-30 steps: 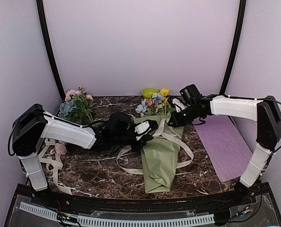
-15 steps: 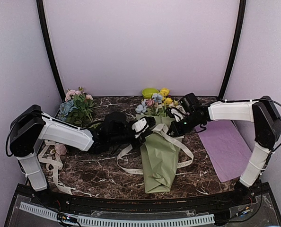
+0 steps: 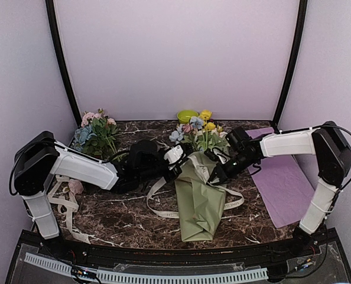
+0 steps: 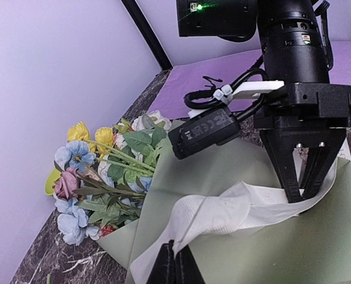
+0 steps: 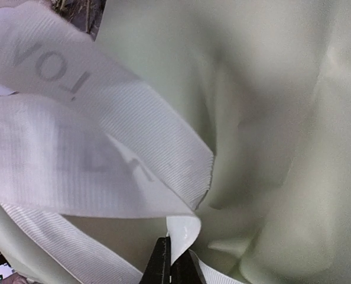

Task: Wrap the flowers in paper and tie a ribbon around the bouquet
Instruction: Cross the ribbon over the folded bouquet.

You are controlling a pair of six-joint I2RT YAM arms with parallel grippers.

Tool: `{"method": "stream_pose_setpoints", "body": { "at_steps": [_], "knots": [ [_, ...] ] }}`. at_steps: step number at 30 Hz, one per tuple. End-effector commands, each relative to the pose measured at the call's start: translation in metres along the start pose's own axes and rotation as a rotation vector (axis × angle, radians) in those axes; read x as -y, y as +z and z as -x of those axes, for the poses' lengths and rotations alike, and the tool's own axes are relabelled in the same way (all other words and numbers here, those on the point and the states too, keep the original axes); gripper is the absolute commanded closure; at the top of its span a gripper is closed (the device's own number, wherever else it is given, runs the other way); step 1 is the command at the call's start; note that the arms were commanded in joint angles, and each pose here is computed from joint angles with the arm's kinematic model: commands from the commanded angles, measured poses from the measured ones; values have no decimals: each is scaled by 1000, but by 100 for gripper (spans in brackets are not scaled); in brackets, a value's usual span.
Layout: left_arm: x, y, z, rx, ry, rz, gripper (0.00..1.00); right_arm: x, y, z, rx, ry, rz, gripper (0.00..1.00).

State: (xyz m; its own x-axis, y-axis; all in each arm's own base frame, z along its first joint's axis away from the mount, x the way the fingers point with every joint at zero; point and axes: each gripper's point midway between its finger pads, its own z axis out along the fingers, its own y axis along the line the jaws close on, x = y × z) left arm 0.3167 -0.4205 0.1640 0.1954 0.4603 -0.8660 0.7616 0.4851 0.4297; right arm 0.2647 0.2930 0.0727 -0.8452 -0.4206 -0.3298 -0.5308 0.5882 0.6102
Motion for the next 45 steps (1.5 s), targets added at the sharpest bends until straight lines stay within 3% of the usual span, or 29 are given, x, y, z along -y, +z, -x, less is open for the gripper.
{"method": "stream_pose_setpoints", "body": {
  "at_steps": [1, 8, 25, 28, 35, 45],
  "knots": [
    [-1, 5, -3, -11, 5, 31, 100, -23, -1, -12, -27, -14, 131, 99],
    [1, 12, -17, -59, 3, 40, 100, -57, -8, -22, -37, -24, 314, 90],
    [11, 23, -34, -114, -5, 10, 100, -78, -21, -23, 26, 1, 393, 79],
    [12, 23, -37, -125, -3, 14, 100, -77, -20, -27, 26, 21, 395, 79],
    [12, 26, -44, -148, 1, 23, 100, -80, -9, -39, 24, 69, 448, 93],
    [12, 35, -65, -249, -8, 42, 98, -67, 9, -42, -23, 77, 398, 95]
  ]
}}
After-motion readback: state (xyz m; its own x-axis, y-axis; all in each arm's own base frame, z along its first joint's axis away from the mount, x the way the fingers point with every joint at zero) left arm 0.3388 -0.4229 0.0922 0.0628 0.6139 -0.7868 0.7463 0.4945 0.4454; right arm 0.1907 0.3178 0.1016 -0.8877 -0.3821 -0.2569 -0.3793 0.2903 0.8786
